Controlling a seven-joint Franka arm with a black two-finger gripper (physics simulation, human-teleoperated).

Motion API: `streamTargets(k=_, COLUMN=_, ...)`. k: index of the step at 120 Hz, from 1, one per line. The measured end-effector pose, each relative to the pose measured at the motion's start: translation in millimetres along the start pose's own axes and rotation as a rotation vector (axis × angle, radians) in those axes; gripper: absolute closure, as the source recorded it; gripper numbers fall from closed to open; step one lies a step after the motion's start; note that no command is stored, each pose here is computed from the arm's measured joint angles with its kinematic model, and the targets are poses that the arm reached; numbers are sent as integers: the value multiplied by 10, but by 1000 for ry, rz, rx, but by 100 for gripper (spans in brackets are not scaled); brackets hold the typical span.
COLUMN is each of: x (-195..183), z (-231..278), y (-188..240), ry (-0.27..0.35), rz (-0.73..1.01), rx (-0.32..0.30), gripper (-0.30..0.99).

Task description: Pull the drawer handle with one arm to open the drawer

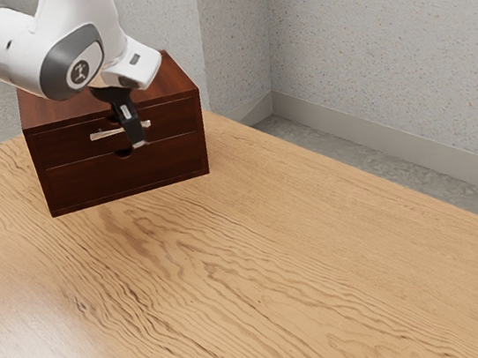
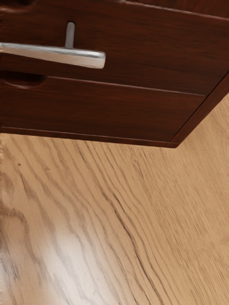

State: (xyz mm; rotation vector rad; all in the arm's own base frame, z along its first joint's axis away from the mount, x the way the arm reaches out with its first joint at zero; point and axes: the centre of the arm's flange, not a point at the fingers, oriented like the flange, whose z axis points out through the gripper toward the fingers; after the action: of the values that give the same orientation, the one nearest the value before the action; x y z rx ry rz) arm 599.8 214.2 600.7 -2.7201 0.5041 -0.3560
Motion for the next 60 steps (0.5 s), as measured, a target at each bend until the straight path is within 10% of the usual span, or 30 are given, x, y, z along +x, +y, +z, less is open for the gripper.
streamTargets(k=60, x=-3, z=289, y=-208, ry=41, rz=14, rx=65, gripper=29)
